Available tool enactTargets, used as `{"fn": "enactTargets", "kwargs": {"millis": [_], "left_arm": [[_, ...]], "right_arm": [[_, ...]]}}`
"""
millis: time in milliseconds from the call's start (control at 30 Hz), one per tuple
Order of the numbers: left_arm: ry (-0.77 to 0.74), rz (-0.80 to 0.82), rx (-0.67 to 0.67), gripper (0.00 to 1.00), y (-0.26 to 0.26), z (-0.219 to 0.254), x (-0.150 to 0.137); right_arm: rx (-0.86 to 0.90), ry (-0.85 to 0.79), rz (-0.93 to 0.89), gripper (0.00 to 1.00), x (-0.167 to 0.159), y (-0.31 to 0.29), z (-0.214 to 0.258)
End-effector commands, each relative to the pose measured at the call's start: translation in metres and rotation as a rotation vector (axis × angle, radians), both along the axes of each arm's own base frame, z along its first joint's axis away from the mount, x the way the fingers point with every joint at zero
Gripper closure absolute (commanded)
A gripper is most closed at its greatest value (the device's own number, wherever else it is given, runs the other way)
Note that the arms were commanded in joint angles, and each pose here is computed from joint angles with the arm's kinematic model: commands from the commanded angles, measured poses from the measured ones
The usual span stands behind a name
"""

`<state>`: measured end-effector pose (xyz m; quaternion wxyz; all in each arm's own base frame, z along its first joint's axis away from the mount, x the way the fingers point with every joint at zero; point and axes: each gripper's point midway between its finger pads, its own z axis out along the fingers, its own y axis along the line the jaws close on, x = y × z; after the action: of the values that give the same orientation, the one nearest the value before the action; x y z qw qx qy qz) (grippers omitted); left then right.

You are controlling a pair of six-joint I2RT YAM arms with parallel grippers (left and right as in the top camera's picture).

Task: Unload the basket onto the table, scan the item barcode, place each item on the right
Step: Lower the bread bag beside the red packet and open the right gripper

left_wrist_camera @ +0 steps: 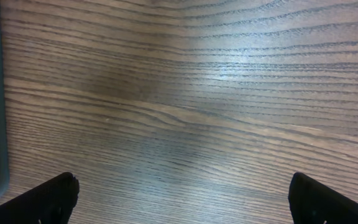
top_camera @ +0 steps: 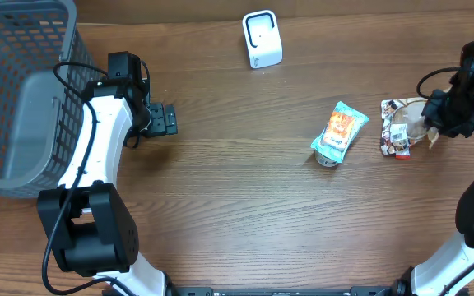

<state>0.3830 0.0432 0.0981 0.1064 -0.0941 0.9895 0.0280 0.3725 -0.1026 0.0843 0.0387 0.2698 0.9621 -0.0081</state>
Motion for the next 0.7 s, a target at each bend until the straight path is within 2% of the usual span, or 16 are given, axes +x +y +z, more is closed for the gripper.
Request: {"fn": "enactTargets", "kwargs": {"millis": [0, 100, 167, 200, 267, 433, 533, 567, 667], "left_arm": [[0.004, -0.019, 0.008, 0.0, 0.0, -0.001, 0.001], [0.004, -0.019, 0.008, 0.0, 0.0, -0.001, 0.001], [0.004, -0.019, 0.008, 0.0, 0.0, -0.001, 0.001], [0.004, -0.019, 0.008, 0.0, 0.0, -0.001, 0.001], [0.004, -0.019, 0.008, 0.0, 0.0, -0.001, 0.001], [0.004, -0.019, 0.008, 0.0, 0.0, -0.001, 0.001], [0.004, -0.019, 0.008, 0.0, 0.0, -0.001, 0.001], [0.004, -0.019, 0.008, 0.0, 0.0, -0.001, 0.001], [0.004, -0.019, 0.008, 0.0, 0.0, -0.001, 0.001]], "right_arm": [[-0.083, 0.027, 0.001, 0.91, -0.006, -0.013, 0.001], [-0.082, 0.028, -0.001, 0.75, -0.006, -0.014, 0.001], [-0.084, 0.023, -0.001, 0.46, -0.005, -0.014, 0.001], [-0.085, 0.017, -0.001, 0.37, -0.004, -0.014, 0.002], [-0.088, 0.008, -0.001, 0.25, -0.001, -0.015, 0.006], [-0.12, -0.015, -0.006, 0.09, 0.004, -0.021, 0.029], [-0.103, -0.033, -0.003, 0.07, 0.004, -0.016, 0.04], [-0.092, -0.034, -0.001, 0.0, 0.003, -0.014, 0.04], [-0.086, -0.036, 0.0, 0.0, 0.004, -0.013, 0.04]]}}
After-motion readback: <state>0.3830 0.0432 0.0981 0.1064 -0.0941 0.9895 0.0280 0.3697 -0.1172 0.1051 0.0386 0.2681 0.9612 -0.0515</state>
